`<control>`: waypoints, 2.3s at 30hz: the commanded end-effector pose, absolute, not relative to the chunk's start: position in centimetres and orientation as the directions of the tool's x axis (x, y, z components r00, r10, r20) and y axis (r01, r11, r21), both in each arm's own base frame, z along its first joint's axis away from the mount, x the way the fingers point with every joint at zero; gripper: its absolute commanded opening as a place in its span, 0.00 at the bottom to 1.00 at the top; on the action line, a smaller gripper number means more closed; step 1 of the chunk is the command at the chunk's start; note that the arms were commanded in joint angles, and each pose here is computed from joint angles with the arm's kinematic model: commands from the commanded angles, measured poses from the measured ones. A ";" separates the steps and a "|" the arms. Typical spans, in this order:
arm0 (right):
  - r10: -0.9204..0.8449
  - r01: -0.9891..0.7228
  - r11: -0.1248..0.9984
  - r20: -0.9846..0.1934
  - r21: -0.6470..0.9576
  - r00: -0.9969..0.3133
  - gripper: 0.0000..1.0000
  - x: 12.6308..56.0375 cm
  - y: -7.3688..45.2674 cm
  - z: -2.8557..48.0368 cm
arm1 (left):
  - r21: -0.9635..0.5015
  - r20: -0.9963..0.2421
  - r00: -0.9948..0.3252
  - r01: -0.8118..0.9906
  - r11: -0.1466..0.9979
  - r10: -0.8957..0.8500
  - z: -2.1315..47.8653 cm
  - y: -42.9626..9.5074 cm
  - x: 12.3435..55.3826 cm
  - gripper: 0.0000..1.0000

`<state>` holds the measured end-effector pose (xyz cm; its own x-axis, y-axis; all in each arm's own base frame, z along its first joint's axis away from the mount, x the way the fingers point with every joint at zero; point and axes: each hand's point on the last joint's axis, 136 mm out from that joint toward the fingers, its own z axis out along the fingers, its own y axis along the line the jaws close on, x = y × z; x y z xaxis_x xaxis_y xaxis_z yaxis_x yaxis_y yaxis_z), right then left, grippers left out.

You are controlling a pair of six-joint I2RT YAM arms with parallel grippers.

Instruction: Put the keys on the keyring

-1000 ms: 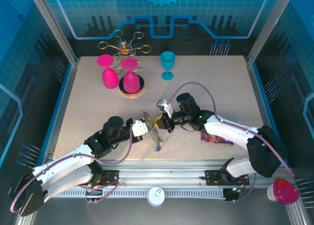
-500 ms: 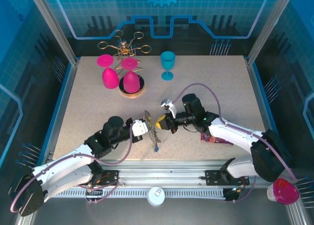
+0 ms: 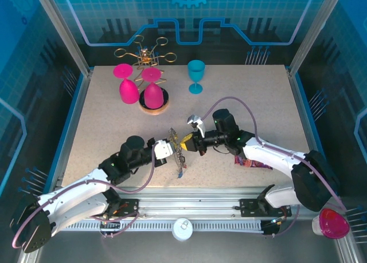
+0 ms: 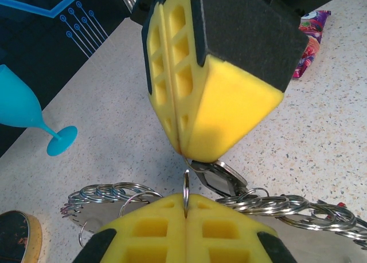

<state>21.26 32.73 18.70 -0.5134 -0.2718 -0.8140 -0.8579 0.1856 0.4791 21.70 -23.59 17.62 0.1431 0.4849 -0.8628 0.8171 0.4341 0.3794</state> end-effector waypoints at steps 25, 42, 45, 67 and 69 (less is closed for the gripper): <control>-0.262 -0.849 0.204 -0.808 0.488 -0.528 0.00 22.0 33.4 18.4 | 0.389 -0.875 0.174 0.808 0.442 0.452 19.0 -24.0 21.8 0.00; -0.272 -0.841 0.222 -0.797 0.494 -0.540 0.00 22.3 33.8 17.9 | 0.367 -0.890 0.155 0.801 0.473 0.428 19.3 -24.0 22.3 0.00; -0.264 -0.837 0.236 -0.796 0.494 -0.545 0.00 22.6 33.9 17.9 | 0.346 -0.904 0.146 0.802 0.488 0.401 19.5 -24.2 22.4 0.00; -0.147 -0.765 0.382 -0.783 0.518 -0.604 0.00 26.3 32.4 18.1 | 0.345 -0.898 0.166 0.839 0.420 0.407 18.9 -24.7 21.2 0.00; -0.143 -0.761 0.387 -0.781 0.521 -0.608 0.00 26.4 32.5 18.0 | 0.346 -0.897 0.166 0.840 0.417 0.409 18.9 -24.8 21.2 0.00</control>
<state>23.61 33.16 17.57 -0.6227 -0.2137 -0.7527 -0.7748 0.3024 0.5551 22.63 -23.27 17.04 0.0694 0.4687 -0.8806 0.8026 0.4980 0.3283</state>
